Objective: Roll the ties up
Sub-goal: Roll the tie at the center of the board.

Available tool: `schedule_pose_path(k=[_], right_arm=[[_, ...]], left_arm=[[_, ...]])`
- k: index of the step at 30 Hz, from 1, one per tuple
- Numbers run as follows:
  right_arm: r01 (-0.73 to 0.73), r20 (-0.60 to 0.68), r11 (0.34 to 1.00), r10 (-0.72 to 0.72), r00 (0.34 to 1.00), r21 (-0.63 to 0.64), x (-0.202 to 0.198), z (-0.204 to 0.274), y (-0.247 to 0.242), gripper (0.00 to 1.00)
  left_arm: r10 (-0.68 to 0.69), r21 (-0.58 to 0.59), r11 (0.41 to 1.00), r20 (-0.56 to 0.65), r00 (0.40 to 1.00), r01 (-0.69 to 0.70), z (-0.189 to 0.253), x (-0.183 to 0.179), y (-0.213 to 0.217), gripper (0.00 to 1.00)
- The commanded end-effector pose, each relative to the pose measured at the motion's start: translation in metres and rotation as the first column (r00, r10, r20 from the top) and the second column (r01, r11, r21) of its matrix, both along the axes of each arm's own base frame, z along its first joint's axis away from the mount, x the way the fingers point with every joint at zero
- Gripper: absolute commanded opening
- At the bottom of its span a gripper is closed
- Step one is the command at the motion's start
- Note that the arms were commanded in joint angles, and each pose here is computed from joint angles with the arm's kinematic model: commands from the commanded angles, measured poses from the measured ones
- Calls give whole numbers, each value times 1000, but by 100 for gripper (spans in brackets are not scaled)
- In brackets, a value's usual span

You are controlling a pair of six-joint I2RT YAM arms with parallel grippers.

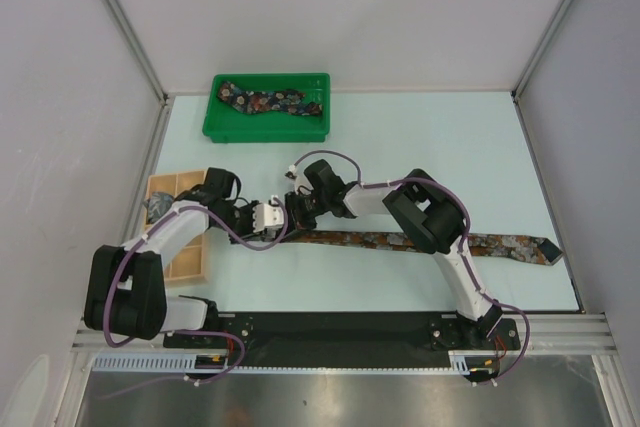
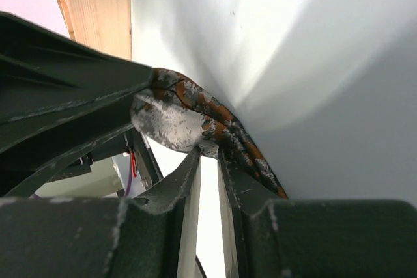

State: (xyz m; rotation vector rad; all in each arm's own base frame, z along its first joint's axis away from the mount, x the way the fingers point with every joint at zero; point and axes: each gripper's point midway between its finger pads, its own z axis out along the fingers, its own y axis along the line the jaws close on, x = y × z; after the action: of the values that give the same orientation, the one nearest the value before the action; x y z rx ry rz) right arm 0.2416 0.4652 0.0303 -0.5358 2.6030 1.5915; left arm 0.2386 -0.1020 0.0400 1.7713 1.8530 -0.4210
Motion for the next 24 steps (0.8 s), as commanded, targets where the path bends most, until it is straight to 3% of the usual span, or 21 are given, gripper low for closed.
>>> schedule_pose_path(k=[1, 19, 24], right_arm=[[13, 33, 1000, -14, 999, 27, 9, 8, 7, 22], [32, 35, 996, -35, 999, 77, 14, 55, -28, 23], [54, 24, 993, -56, 998, 102, 18, 62, -30, 30]], left_arm=[[-34, -105, 994, 15, 999, 36, 26, 6, -27, 35], [-55, -61, 997, -30, 998, 53, 19, 15, -46, 35], [-73, -50, 996, -26, 997, 71, 19, 12, -51, 37]])
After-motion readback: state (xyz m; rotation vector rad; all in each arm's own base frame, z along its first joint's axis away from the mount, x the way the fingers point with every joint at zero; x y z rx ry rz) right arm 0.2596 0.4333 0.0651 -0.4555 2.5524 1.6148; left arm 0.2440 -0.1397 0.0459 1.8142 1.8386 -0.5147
